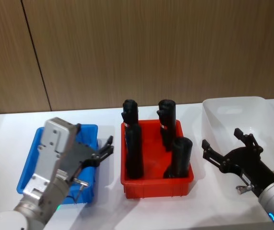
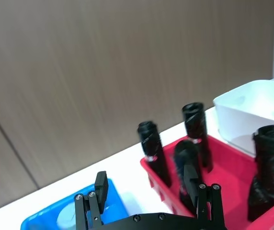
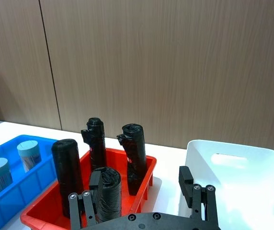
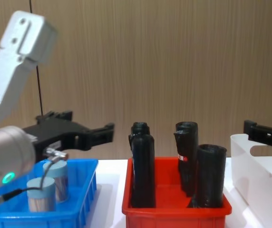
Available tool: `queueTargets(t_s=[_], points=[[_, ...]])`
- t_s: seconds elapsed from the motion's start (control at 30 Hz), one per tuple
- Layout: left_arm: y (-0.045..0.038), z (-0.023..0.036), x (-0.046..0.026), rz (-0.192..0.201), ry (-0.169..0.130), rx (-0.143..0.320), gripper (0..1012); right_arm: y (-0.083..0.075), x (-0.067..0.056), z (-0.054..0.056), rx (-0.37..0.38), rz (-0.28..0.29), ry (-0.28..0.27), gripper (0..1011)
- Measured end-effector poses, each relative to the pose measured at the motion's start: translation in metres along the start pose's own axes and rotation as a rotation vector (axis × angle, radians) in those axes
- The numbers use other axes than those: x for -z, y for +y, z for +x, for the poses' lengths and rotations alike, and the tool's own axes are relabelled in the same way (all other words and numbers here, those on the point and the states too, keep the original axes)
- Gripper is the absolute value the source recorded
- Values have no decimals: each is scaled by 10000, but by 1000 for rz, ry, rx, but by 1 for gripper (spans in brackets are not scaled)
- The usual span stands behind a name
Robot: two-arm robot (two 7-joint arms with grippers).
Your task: Pick the cotton swabs from the blue box and place them into the white box.
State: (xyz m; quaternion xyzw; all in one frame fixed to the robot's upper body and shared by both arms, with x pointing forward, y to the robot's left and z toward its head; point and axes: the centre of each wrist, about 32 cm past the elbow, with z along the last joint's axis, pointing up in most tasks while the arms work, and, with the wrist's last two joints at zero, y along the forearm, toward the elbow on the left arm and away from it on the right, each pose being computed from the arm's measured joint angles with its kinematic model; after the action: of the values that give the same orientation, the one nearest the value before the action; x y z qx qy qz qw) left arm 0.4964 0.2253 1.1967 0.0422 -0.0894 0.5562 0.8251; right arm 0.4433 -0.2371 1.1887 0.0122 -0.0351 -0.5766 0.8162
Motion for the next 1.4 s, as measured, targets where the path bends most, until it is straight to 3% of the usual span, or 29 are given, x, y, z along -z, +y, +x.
queueTargets(t_s=[0.4,0.67,1.0,1.2,1.4], points=[[107,302,97,94,88,-79,1004,0,0,0,0,0,0,1001],[125,462,144,173,144,-117,1004,0,0,0,0,0,0,1001],[71,581,205,264,189,-135,1004,0,0,0,0,0,0,1001],[-19,643,267,314,216,-127,1004,0,0,0,0,0,0,1001],[-102,676,314,341,223,-122,1004,0,0,0,0,0,0,1001]])
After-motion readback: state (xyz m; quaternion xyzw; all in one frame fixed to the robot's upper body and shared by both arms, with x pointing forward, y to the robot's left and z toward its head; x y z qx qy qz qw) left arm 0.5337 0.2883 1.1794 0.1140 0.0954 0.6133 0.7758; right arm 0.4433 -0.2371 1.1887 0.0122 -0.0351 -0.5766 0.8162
